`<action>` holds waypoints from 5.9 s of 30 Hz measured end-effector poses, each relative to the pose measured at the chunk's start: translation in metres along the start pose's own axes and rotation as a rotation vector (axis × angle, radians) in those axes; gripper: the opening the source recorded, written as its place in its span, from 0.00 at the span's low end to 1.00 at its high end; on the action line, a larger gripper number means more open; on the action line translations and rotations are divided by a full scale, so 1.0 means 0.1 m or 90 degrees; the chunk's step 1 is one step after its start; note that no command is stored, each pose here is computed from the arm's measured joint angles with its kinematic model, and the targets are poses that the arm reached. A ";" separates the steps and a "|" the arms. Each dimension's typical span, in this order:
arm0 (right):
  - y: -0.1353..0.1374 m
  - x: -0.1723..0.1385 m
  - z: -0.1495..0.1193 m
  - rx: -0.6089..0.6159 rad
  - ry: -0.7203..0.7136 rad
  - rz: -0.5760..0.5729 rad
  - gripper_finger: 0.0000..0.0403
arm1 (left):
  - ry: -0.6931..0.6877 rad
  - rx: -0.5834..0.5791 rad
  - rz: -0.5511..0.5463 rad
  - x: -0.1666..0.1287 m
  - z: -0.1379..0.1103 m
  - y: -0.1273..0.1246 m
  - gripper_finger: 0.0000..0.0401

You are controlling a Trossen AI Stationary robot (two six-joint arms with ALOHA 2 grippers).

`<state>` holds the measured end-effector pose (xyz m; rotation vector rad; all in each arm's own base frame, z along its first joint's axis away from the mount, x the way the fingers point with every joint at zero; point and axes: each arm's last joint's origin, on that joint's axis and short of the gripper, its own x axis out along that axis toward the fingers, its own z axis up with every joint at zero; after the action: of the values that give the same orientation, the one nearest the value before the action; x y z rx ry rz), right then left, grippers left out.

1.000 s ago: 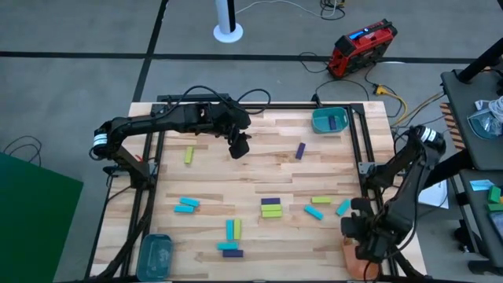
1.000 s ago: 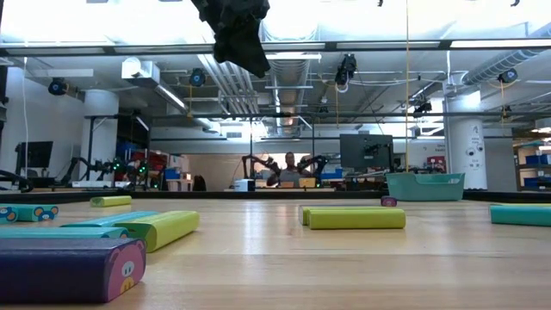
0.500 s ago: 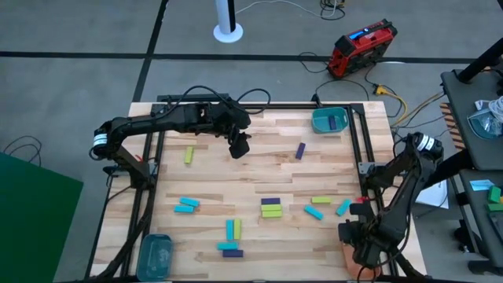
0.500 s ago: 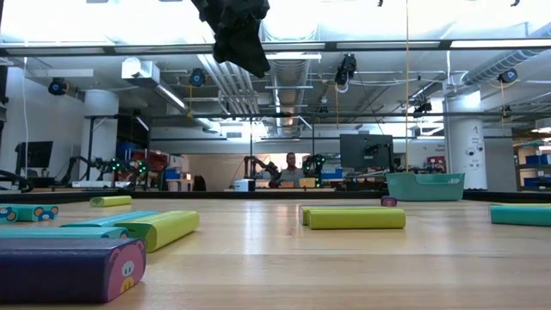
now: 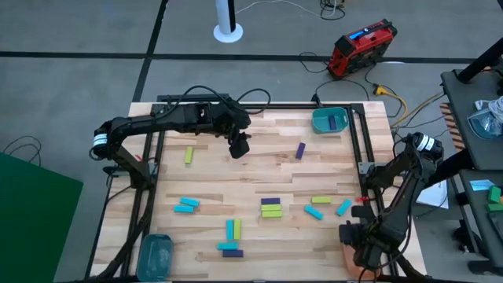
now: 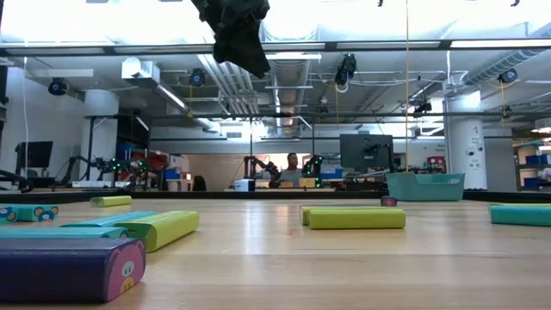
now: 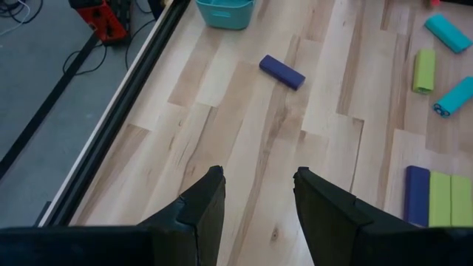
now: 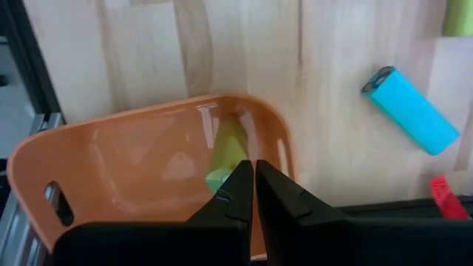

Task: Sort blocks
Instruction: Put the green block into the orange bin, then put the light blue block into the bottom blue bin

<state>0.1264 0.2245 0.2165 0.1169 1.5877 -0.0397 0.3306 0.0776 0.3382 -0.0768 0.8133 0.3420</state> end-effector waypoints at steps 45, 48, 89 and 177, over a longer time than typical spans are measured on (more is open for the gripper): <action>-1.19 -0.55 1.27 0.050 -0.176 -0.083 0.02 | 0.041 -0.043 -0.006 -0.37 -0.13 0.01 0.35; -1.30 -0.54 1.33 0.048 -0.206 -0.076 0.02 | 0.015 -0.061 -0.018 -0.55 -0.13 0.01 0.35; -2.33 -0.95 1.62 0.229 -0.521 -0.068 0.02 | 0.364 0.041 -0.176 -0.31 -1.40 -0.70 0.35; -2.38 -0.77 1.61 0.239 -0.474 -0.098 0.02 | 0.386 0.138 -0.220 0.30 -2.52 -0.98 0.39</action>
<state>0.2638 -0.0322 0.2790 0.2407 0.8270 -0.4524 0.2054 -0.0567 0.1368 -0.1181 1.4091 -0.1105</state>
